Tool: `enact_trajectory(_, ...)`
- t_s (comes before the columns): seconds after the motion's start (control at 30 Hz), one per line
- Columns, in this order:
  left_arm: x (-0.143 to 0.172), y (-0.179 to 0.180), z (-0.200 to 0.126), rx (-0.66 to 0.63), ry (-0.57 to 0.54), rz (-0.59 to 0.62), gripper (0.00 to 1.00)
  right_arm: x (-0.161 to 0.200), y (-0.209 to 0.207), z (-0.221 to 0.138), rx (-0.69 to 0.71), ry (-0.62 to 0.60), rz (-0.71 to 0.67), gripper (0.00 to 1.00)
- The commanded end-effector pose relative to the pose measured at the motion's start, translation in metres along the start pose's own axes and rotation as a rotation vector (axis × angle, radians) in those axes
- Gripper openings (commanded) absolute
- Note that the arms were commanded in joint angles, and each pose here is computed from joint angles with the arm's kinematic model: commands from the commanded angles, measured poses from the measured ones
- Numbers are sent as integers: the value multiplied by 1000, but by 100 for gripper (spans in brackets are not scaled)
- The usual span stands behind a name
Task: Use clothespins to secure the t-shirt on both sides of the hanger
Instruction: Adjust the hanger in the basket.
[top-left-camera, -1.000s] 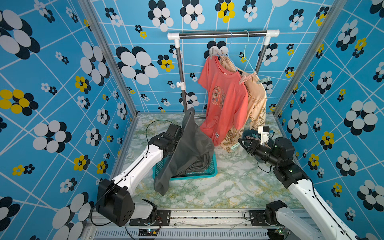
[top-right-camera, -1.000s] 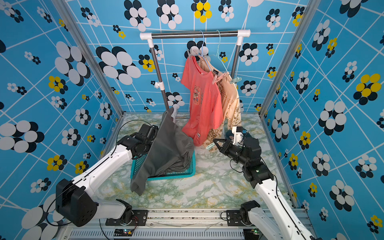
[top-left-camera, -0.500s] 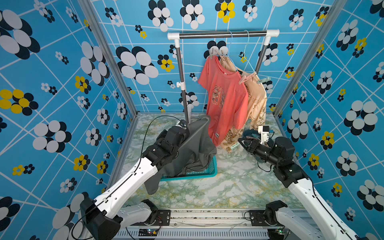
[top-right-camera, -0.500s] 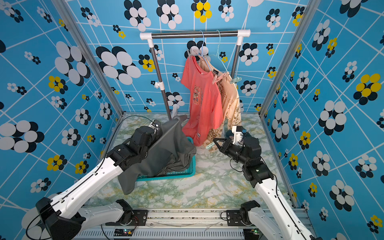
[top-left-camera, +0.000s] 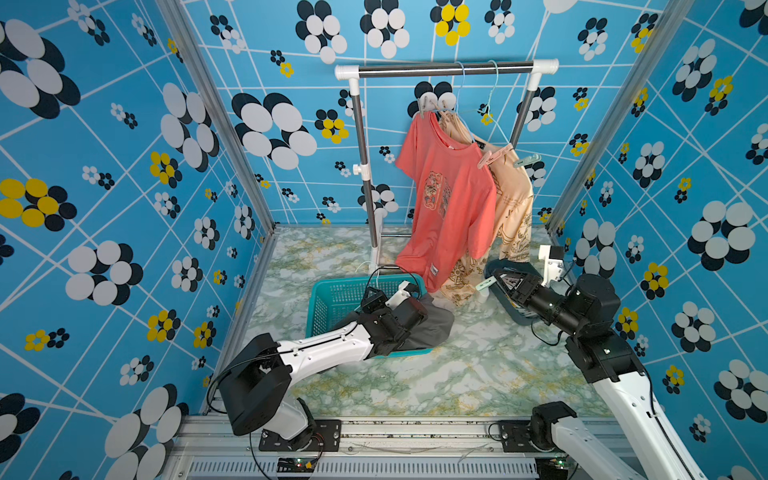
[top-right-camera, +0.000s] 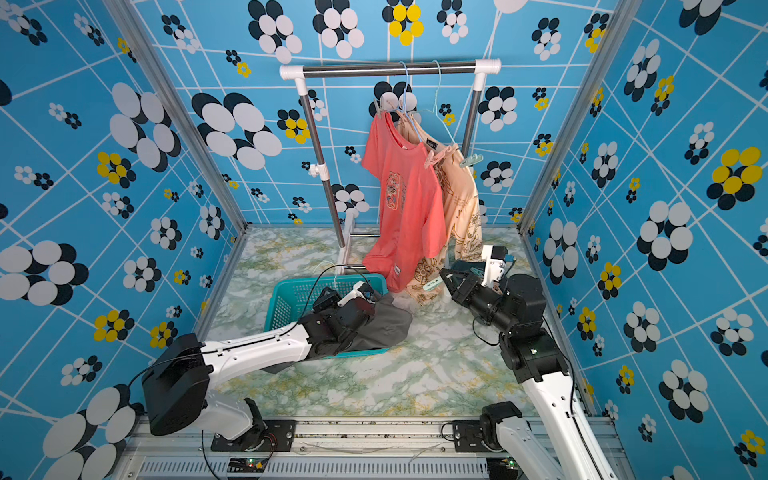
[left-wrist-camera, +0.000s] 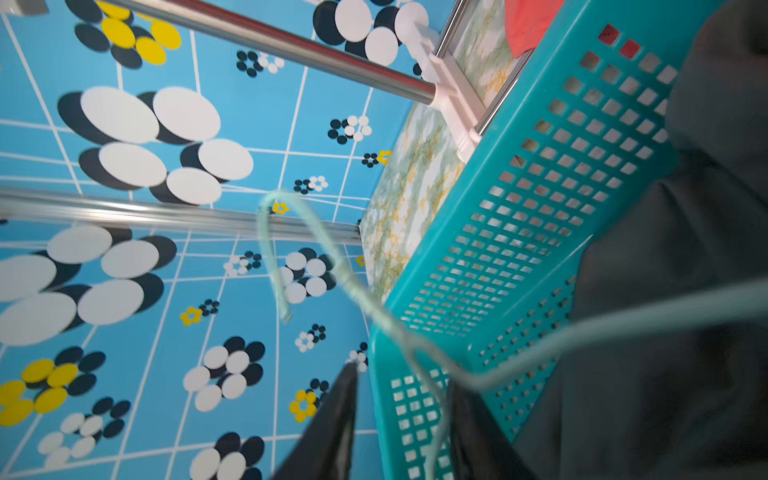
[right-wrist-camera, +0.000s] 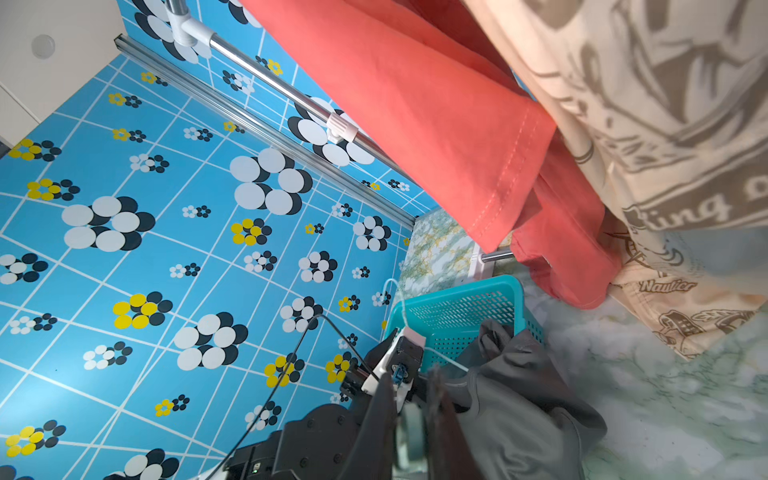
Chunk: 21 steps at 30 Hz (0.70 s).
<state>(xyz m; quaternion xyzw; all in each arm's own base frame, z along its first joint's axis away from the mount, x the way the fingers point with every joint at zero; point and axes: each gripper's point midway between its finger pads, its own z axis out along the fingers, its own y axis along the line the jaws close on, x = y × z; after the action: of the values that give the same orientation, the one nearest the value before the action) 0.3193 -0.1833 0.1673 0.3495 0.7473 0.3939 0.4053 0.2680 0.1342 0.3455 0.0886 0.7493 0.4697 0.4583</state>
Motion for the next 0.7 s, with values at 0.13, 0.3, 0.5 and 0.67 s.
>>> enact_trajectory(0.13,0,20,-12,-54,28,-149,91,1,-9,-1,35,13,-8,10)
enact_trajectory(0.3,-18,51,-34,128,-88,-374,100,2,-12,4,24,18,9,10)
enact_trajectory(0.5,-22,43,-55,619,-166,-774,93,6,-18,8,19,25,34,10)
enact_trajectory(0.67,-16,38,-51,859,-142,-975,88,6,-17,8,17,30,36,10)
